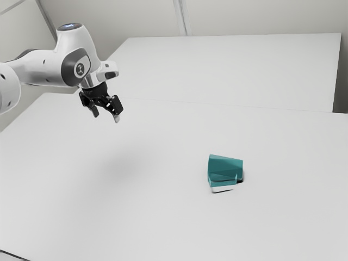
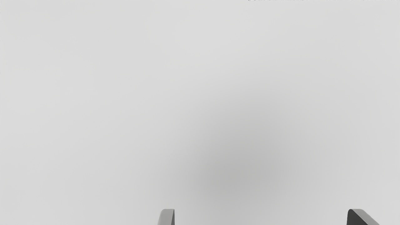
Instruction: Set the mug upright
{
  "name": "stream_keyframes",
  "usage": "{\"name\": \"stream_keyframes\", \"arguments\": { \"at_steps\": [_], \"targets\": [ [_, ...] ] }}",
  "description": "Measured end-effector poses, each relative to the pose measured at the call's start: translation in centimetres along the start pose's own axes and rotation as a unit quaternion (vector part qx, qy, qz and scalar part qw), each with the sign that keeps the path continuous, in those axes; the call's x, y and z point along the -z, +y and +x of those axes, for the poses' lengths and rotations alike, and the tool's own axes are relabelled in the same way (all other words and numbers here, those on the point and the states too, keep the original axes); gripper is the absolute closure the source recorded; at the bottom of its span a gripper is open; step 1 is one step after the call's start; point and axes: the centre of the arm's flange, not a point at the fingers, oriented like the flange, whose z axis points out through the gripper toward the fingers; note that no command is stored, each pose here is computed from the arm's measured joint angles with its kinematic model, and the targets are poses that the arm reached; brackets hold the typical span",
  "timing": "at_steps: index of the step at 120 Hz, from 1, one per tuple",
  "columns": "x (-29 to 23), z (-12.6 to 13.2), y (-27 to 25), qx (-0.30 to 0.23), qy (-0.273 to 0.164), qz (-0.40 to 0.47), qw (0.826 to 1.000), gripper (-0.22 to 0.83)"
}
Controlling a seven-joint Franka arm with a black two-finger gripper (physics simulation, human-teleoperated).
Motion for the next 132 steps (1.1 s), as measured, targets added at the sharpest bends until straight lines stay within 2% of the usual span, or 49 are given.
{"name": "stream_keyframes", "arguments": {
  "at_steps": [19,41,90,132],
  "targets": [
    [0.6,0.0,0.4,-0.001,0.008,-0.001,1.000,0.00],
    [1.3,-1.2,5.4,-0.016,0.023,-0.047,0.999,0.00],
    [-4.6,-4.2,17.0,-0.007,-0.011,-0.170,0.985,0.00],
    [-7.4,-5.3,25.2,-0.005,-0.020,-0.220,0.975,0.00]
  ]
}}
